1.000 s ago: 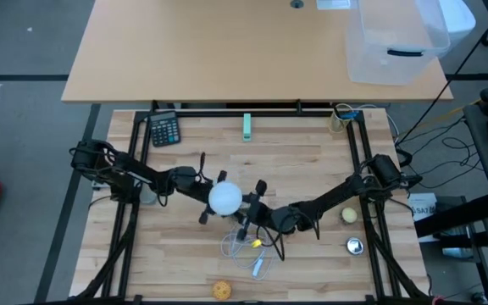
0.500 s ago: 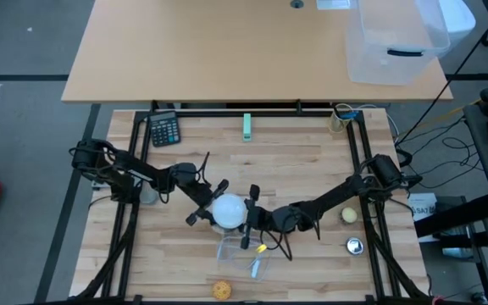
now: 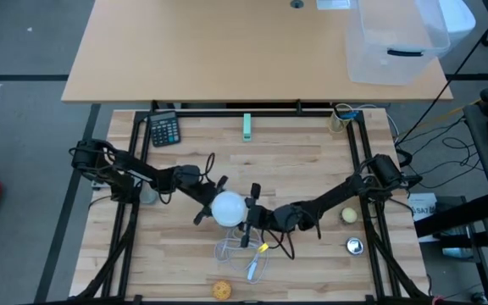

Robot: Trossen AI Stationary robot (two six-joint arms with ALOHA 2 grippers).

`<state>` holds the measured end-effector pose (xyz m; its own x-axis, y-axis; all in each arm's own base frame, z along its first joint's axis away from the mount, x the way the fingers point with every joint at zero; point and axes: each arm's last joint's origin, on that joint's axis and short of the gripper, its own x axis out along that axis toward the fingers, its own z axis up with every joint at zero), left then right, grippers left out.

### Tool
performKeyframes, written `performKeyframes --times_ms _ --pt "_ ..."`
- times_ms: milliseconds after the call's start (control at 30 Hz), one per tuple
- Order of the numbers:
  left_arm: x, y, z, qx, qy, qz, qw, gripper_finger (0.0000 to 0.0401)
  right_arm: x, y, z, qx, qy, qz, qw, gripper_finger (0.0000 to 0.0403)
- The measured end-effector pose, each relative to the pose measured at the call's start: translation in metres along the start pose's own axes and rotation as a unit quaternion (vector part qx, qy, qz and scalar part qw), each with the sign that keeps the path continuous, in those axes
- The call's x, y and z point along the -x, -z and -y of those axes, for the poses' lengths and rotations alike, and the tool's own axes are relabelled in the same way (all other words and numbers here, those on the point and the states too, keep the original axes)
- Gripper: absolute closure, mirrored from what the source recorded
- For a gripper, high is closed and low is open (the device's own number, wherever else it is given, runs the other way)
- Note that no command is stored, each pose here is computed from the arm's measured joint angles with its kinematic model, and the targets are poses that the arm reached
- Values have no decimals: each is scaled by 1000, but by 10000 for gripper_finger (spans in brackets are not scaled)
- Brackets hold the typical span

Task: Screw lightbulb
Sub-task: Remove the white lightbulb from the silver lamp

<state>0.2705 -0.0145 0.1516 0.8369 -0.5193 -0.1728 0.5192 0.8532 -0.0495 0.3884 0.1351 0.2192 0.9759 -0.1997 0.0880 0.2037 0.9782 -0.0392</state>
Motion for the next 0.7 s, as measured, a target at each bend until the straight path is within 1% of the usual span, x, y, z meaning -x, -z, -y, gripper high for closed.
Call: performKeyframes --times_ms 133,233,333,433,533,700 --pt "0 2 -4 7 -73 -14 997 229 3 0 -3 35 28 -6 999 278" --pt "0 3 -5 6 -140 -22 990 229 7 0 -7 60 50 -13 997 278" --pt "0 3 -7 3 -220 -28 975 229 10 0 -10 71 66 -19 995 278" --pt "0 4 -8 -1 -294 -33 955 229 11 3 -11 76 73 -29 994 278" --pt "-2 11 -11 0 -333 -37 942 229 13 3 -13 76 81 -35 993 278" --pt "-12 35 -18 17 -362 -23 932 229 16 3 -17 77 84 -37 993 279"
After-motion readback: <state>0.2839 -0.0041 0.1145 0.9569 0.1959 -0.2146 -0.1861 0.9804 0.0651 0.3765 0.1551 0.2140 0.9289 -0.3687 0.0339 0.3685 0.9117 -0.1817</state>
